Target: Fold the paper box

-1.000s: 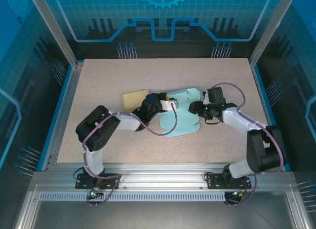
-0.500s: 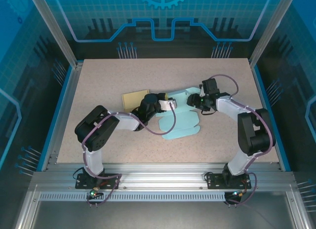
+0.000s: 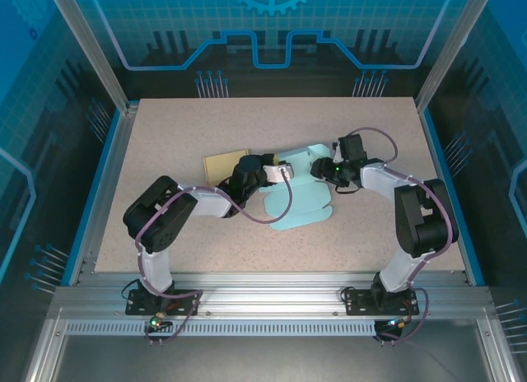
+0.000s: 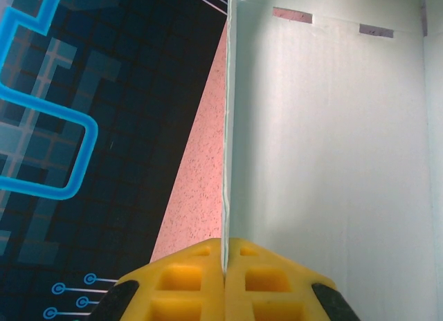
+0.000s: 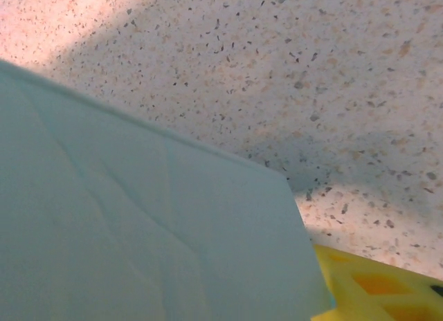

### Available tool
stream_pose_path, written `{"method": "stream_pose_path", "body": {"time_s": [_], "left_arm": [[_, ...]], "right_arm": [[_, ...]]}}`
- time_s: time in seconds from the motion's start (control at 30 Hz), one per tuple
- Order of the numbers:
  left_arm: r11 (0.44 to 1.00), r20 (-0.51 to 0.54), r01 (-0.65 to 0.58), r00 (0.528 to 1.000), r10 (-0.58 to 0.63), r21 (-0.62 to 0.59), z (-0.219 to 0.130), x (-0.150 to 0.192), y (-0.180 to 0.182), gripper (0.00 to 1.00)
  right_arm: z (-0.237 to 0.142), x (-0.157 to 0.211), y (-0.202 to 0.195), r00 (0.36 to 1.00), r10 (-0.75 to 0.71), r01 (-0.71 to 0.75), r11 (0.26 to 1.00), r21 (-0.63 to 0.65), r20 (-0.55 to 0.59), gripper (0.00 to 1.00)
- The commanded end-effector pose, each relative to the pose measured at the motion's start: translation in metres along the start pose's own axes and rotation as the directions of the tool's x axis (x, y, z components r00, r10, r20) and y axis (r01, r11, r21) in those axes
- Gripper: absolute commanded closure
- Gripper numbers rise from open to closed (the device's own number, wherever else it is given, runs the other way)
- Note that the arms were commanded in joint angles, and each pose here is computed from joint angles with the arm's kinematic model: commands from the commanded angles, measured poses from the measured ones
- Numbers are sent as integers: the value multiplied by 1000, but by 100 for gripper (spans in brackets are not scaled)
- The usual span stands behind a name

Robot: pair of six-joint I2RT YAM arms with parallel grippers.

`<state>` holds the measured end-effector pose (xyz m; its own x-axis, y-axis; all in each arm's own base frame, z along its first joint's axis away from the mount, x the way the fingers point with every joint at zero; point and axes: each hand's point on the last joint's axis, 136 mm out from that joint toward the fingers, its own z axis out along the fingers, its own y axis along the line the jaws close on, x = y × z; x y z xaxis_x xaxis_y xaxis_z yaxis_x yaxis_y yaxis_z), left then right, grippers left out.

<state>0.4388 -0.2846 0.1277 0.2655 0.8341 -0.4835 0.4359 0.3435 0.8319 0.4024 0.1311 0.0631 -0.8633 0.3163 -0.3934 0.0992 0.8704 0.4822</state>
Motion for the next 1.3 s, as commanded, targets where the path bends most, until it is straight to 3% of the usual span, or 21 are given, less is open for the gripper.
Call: {"method": "stream_pose_path", "body": {"time_s": [0.0,0.33,0.47,0.6,0.77,0.97,1.13,1.27], "left_arm": [[1000,15,-10,1000,10,-7,0,-12,2,100],[998,-1,-66,998,66,-4,12,-21,-16,100],[995,-6,-97,995,97,3,15,-25,-26,100],[991,-23,-136,990,137,10,17,-20,-32,100],[975,-40,-223,974,223,7,19,-13,-38,100],[928,-36,-372,927,373,20,24,-5,-55,100],[900,-27,-436,900,435,-8,24,-5,-55,100],[893,-21,-449,893,449,-38,24,-10,-48,100]], "right_arm": [[-3,-7,20,1000,10,-7,994,-110,27,47],[-10,-6,34,985,145,-122,967,-224,94,63],[-4,-4,41,982,165,-138,960,-245,92,59],[-5,8,27,985,153,-139,976,-165,77,55],[-30,24,4,993,83,-80,996,-42,79,46],[-72,18,-16,985,72,-73,997,2,158,38],[-98,-7,-44,964,144,-147,989,-3,224,40],[-102,-30,-59,958,161,-163,987,-10,237,50]]}}
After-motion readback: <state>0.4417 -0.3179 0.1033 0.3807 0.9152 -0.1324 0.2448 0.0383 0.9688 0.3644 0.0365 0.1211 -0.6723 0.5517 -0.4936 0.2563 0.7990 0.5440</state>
